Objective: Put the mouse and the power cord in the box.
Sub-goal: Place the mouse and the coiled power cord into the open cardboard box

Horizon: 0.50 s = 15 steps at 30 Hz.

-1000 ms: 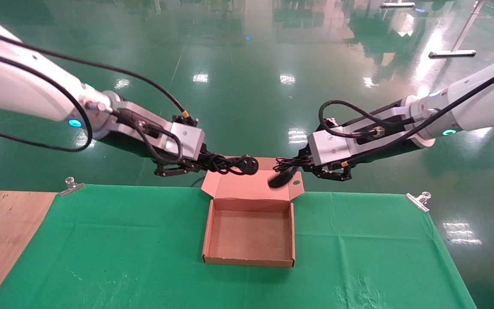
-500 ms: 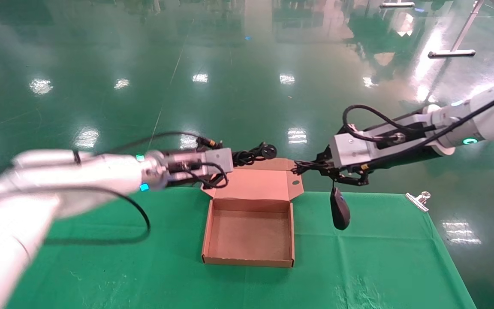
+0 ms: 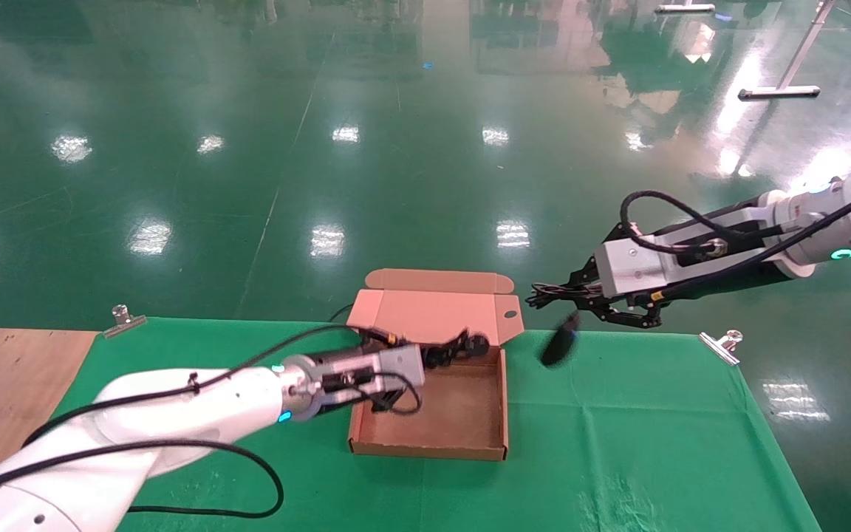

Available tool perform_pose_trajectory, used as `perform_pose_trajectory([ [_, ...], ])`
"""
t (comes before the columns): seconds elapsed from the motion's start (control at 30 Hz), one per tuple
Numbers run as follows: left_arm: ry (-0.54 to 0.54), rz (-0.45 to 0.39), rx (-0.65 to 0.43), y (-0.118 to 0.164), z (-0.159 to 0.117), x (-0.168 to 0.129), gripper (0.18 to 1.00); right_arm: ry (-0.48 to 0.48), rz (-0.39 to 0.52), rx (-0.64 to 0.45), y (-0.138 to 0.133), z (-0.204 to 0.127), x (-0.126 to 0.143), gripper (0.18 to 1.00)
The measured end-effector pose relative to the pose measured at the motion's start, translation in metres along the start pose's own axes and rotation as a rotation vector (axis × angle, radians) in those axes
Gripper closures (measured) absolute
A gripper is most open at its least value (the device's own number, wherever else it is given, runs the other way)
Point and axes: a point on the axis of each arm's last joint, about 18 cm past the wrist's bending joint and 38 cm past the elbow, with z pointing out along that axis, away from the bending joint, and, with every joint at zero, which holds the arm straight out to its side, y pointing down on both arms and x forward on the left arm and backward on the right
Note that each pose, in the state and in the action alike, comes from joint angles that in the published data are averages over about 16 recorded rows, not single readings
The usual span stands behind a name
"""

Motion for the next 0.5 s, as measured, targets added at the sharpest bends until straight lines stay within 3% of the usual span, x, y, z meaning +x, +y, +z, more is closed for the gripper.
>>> perform_pose_trajectory([
  [0.5, 0.014, 0.003, -0.024, -0.004, 0.005, 0.006, 0.771, -0.029, 0.005, 0.029, -0.008, 0.016, -0.005, 0.953],
])
